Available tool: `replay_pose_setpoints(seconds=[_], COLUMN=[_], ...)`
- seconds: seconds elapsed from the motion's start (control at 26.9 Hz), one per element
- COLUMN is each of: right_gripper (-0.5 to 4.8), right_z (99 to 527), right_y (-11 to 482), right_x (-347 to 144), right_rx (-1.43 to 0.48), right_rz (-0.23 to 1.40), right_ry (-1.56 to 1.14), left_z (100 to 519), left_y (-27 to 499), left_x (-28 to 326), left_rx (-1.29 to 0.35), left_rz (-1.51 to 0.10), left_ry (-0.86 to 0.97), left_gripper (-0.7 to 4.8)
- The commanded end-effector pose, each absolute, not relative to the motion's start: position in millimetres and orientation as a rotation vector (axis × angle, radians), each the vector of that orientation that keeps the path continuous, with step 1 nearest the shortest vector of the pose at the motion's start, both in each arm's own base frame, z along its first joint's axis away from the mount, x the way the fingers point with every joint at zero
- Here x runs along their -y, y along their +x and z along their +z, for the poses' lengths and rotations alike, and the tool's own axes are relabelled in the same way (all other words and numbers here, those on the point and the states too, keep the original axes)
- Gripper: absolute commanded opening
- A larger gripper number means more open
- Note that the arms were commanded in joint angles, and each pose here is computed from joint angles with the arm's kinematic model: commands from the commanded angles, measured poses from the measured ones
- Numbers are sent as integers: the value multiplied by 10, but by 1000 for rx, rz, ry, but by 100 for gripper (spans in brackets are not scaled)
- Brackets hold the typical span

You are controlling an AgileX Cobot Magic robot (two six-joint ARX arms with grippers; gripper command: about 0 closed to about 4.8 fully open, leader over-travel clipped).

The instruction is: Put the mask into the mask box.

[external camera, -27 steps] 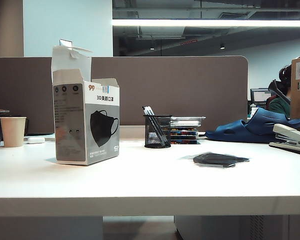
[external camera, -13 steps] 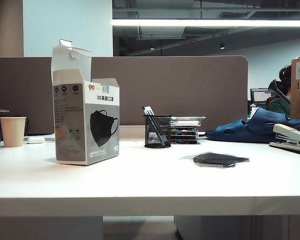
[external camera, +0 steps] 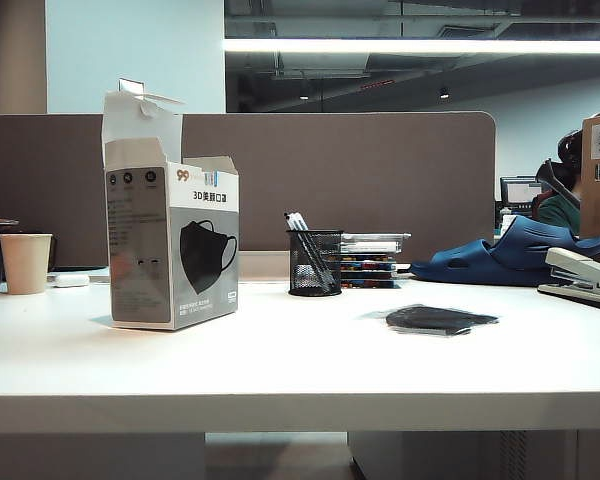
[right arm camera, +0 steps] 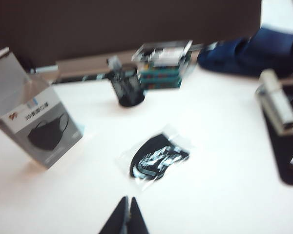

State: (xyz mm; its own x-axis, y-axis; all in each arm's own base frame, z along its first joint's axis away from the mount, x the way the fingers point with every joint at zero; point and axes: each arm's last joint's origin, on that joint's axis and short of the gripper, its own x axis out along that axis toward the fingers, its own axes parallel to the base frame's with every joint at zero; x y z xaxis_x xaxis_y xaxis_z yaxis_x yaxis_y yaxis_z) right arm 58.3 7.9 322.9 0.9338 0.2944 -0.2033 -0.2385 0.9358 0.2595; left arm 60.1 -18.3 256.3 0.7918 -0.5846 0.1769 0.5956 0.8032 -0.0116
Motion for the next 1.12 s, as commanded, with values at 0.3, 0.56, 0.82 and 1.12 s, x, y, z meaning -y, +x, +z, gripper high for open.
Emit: replay_pose_setpoints(seconds=[0.3, 0.56, 0.82, 1.12], right_gripper=[-3, 0, 100, 381], right_z=[3580, 3598, 3345, 2958], right_y=[1119, 1527, 2126, 2664], right_x=[-130, -265, -573, -719], right_rx=[-465, -578, -699, -775], right_rz=[391, 451, 538, 532], right_ry=[375, 369, 344, 344], left_z=[2565, 2548, 2557, 2555], left_y=[666, 844, 982, 1029], left_x=[182, 189, 194, 196], left_rx=[129, 86, 79, 70], left_rz=[-624, -619, -617, -618], left_ry=[-78, -30, -24, -27], left_gripper=[-5, -5, -5, -5])
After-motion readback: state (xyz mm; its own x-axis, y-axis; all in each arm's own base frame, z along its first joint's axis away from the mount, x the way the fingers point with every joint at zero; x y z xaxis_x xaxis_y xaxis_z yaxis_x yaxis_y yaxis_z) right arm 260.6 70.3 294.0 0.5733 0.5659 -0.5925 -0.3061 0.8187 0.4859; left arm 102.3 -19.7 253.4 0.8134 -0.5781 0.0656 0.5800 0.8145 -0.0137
